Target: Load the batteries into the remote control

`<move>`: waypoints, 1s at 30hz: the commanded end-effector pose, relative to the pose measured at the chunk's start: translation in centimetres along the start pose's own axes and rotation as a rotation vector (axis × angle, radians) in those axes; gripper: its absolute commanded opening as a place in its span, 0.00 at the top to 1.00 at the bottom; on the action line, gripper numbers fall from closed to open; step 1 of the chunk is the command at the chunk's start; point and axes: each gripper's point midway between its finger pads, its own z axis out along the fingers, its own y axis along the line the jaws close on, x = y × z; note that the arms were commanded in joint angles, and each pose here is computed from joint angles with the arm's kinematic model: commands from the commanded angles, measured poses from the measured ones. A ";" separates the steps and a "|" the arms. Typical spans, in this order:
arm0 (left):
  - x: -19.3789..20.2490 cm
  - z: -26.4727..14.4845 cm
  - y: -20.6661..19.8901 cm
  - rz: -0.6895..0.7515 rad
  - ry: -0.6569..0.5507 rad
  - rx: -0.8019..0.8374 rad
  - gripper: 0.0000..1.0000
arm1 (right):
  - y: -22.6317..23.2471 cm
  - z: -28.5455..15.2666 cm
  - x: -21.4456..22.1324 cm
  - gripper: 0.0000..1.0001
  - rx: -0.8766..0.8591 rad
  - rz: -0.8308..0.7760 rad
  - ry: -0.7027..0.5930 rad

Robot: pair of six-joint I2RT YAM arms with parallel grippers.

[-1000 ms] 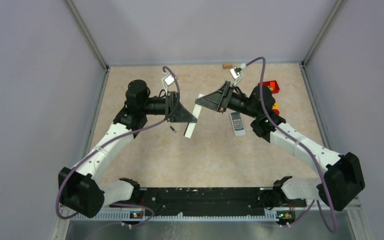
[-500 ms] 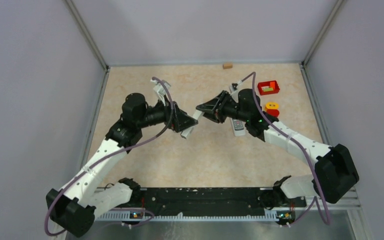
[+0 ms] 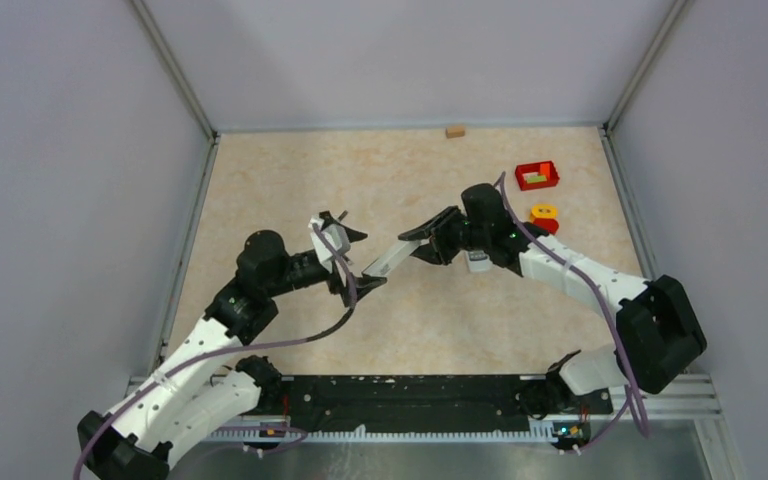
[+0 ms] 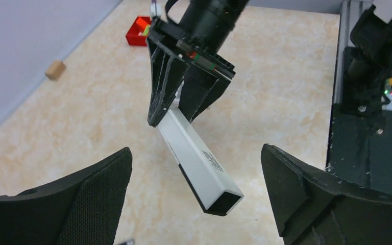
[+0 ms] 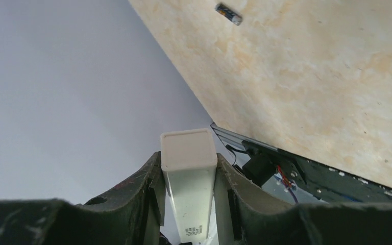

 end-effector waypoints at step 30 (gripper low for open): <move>2.6 1.3 -0.8 0.328 -0.013 0.087 0.26 | 1.0 -2.3 1.4 1.00 0.158 0.194 0.087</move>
